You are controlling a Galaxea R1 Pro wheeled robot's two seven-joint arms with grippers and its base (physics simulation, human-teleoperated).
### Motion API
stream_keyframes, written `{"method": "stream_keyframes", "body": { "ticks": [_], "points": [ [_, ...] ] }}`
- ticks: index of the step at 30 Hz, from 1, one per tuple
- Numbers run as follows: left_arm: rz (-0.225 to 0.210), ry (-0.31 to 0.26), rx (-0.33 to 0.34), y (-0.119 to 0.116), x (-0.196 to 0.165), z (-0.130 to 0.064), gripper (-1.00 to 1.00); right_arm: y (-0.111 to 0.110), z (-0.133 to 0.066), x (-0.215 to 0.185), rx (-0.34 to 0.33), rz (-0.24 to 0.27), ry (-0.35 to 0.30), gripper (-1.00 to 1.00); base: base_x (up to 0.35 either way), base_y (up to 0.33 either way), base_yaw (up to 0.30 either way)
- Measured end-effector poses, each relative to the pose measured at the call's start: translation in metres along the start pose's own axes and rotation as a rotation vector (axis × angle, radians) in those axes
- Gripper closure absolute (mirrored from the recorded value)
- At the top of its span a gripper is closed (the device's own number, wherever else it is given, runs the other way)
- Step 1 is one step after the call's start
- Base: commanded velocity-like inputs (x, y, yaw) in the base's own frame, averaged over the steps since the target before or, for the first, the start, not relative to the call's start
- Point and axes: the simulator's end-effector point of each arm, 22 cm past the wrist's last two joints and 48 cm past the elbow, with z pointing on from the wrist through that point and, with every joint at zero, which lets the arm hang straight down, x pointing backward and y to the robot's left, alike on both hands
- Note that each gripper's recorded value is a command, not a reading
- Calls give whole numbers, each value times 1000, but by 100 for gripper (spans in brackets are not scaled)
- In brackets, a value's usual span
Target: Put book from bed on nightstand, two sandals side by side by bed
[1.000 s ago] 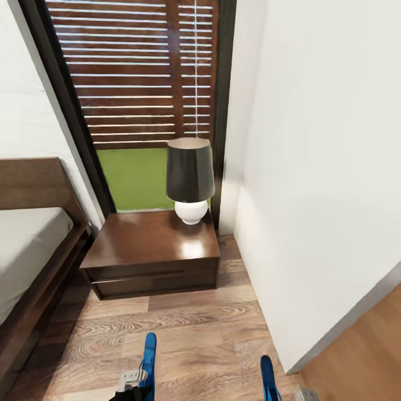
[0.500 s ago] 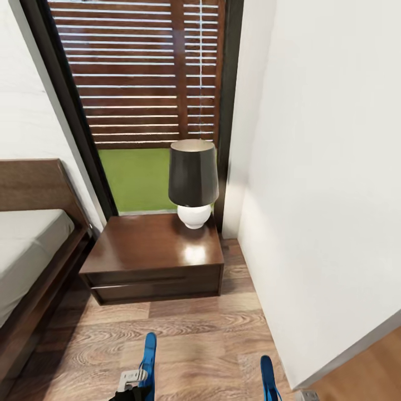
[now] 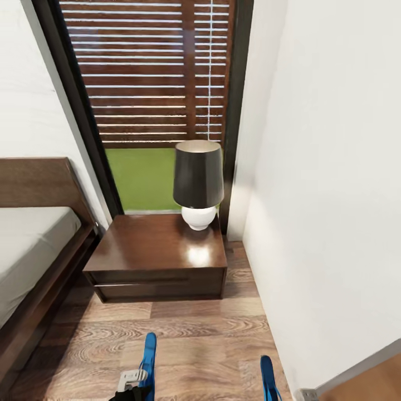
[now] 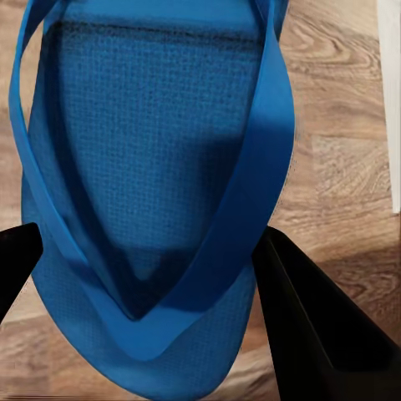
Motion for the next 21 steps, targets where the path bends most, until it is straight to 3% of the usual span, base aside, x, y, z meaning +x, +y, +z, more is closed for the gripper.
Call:
{"method": "stream_keyframes", "body": {
  "ticks": [21],
  "points": [
    [0, 0, 0, 0, 0, 0, 100, 0, -1, 0, -5, 0, 1, 100, 0, 0, 282]
  ]
}}
